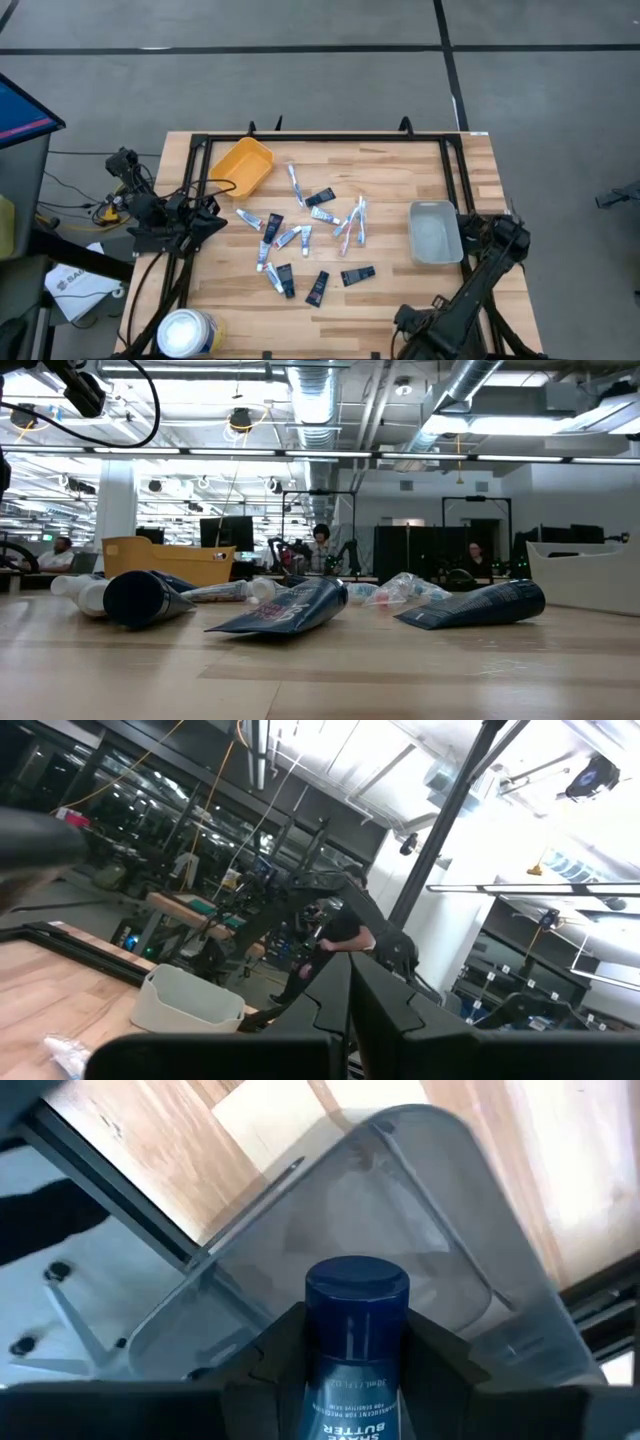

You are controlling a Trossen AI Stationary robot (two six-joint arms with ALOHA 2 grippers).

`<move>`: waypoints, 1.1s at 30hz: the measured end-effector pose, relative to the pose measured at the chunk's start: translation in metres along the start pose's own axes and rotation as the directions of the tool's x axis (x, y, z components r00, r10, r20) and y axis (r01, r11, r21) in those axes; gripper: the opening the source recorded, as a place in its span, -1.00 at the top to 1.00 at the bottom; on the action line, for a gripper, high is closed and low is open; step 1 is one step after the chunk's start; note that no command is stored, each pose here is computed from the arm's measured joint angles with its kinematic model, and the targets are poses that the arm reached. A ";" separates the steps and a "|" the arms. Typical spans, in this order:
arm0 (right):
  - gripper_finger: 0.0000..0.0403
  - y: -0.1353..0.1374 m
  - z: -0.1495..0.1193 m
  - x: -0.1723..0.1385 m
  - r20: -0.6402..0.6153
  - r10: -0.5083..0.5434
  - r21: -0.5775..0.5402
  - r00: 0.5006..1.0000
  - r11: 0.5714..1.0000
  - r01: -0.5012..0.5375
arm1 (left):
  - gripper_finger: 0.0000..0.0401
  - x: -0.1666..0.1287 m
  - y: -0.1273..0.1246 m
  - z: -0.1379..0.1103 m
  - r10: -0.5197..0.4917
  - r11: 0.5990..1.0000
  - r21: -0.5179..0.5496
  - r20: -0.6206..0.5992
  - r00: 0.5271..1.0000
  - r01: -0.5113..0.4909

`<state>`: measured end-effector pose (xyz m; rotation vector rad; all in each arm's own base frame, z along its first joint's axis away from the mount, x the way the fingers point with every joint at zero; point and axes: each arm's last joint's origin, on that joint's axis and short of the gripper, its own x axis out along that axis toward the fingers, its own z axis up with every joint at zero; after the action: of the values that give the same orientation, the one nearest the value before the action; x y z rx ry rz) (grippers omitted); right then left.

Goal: Pick & Place Travel size toiletries
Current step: Put the blue shave cream into the black bin

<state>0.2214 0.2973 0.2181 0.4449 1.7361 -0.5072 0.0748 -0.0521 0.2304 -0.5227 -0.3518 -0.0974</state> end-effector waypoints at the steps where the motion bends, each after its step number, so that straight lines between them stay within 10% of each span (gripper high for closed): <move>1: 0.38 0.001 0.001 0.002 0.000 -0.007 0.000 1.000 1.000 0.007 | 0.99 0.000 0.000 0.000 0.000 1.000 0.000 0.000 1.000 0.000; 17: -0.23 0.000 0.000 -0.006 0.030 -0.011 -0.038 1.000 0.999 0.012 | 0.99 0.000 0.000 0.000 0.010 1.000 -0.002 0.004 1.000 -0.010; 33: -0.29 -0.047 0.109 -0.079 0.355 -0.095 -0.457 0.930 0.850 0.261 | 0.99 0.000 0.001 0.000 0.036 0.999 -0.002 0.008 0.999 -0.036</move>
<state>0.3007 0.1956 0.2790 -0.1708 1.5203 -0.2262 0.0748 -0.0510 0.2303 -0.5316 -0.3502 -0.0611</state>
